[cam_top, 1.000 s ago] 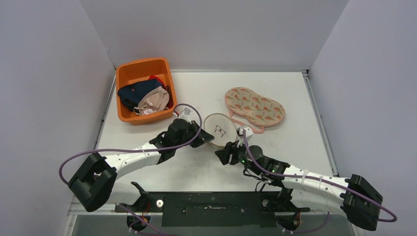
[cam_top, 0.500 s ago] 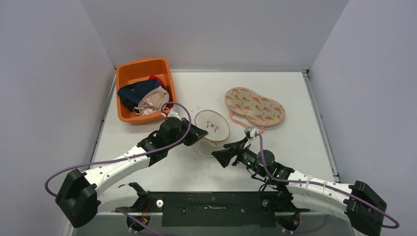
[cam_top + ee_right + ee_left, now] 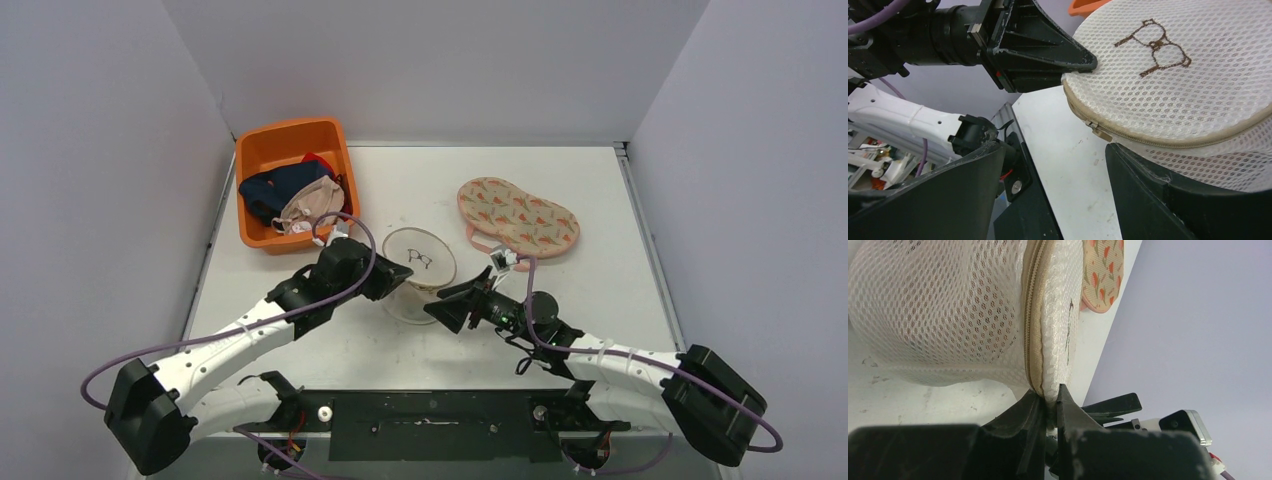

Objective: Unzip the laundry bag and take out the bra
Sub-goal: Unzip the laundry bag at the center of the board.

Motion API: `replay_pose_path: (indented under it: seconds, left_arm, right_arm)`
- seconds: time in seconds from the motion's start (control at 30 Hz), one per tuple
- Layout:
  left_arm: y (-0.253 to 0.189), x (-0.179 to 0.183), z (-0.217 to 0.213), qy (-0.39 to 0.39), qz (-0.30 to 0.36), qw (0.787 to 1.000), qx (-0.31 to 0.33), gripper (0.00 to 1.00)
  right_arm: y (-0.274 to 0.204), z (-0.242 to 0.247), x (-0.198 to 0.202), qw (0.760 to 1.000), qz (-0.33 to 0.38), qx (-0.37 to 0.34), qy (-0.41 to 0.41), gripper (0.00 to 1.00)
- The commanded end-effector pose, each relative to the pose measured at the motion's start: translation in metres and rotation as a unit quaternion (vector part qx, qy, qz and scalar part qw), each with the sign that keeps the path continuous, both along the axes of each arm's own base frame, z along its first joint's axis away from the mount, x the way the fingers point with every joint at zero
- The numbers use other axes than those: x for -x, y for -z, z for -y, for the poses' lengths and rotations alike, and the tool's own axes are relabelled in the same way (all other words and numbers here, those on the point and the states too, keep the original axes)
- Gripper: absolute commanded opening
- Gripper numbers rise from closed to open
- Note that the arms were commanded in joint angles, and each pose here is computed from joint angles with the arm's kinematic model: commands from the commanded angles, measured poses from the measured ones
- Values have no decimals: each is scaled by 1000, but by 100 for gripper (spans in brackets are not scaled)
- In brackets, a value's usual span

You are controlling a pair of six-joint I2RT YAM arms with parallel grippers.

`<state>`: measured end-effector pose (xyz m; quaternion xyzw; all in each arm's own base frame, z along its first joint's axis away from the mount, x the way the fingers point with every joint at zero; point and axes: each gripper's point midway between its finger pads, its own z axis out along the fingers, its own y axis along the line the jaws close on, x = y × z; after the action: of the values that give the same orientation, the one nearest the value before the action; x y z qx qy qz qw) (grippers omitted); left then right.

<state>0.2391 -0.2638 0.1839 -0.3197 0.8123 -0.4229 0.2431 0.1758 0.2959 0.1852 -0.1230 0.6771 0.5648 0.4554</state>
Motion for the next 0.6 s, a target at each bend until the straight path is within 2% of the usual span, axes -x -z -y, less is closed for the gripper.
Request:
replay_pose_path:
  seconds: [0.0, 0.27, 0.57]
  left_arm:
    - [-46, -8, -7, -33, 36, 998, 27, 0]
    - [-54, -8, -17, -63, 32, 997, 23, 0]
    - [-57, -5, -18, -65, 31, 997, 28, 0]
  right_arm:
    - [-52, -12, 9, 995, 46, -71, -47, 75]
    - [-49, -15, 4, 995, 29, -86, -38, 78]
    - [-50, -25, -4, 994, 28, -103, -27, 71]
